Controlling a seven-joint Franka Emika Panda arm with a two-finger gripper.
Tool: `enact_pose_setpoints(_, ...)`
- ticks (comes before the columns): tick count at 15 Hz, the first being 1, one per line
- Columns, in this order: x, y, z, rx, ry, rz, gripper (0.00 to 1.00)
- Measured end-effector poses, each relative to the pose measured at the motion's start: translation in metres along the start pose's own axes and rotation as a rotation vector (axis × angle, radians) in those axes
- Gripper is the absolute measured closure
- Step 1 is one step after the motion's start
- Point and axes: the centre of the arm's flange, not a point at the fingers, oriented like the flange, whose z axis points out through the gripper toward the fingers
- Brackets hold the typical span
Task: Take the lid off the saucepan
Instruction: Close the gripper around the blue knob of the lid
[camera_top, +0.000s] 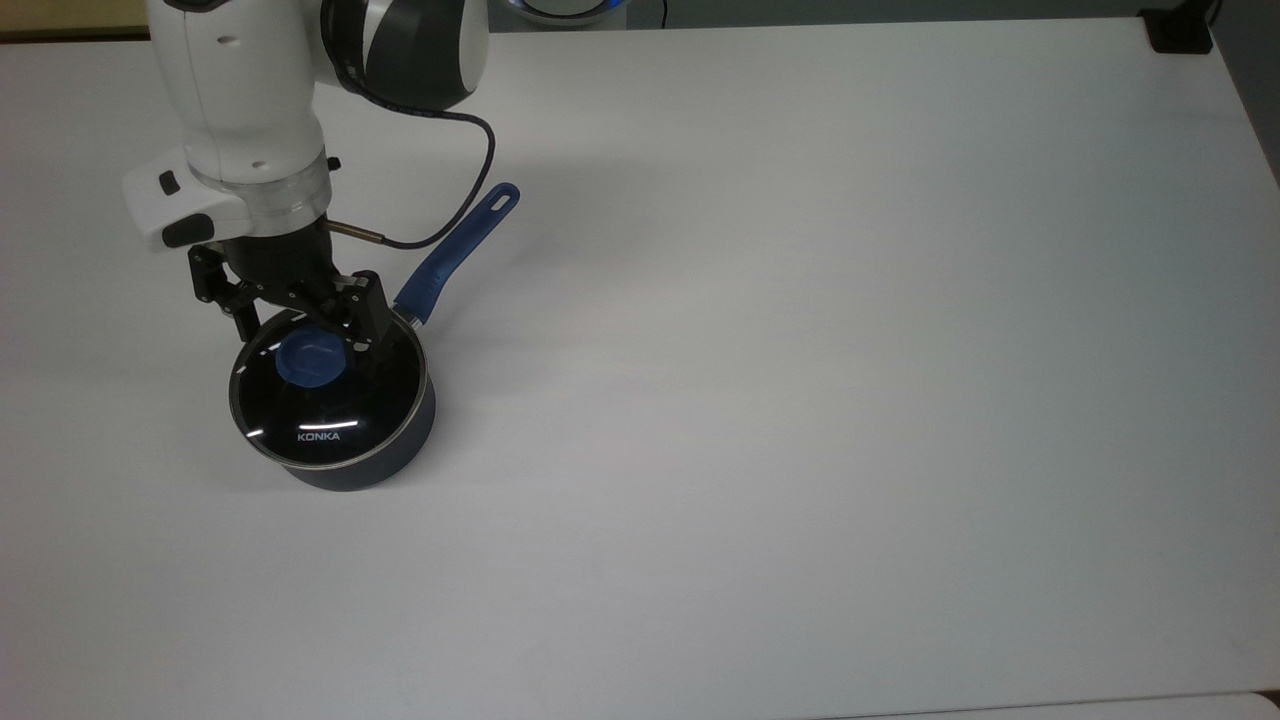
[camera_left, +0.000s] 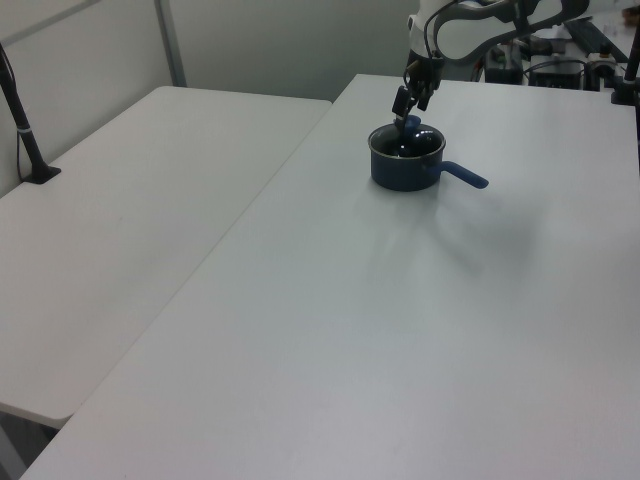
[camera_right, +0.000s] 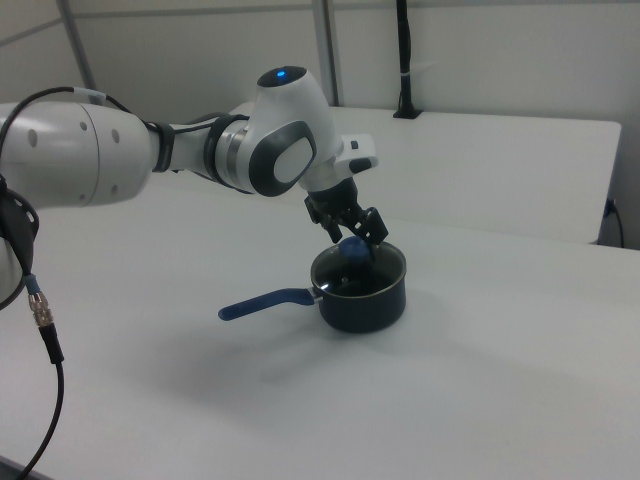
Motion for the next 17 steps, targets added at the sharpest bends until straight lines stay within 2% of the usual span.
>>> enact_pose_setpoints(9, -0.004, -0.004, 0.021, -0.002, -0.031, -0.006, 0.02)
enact_pose_setpoints(12, -0.003, -0.004, 0.020, -0.002, -0.027, -0.005, 0.10)
enact_pose_setpoints(17, -0.002, -0.004, 0.019, -0.002, -0.026, -0.005, 0.17)
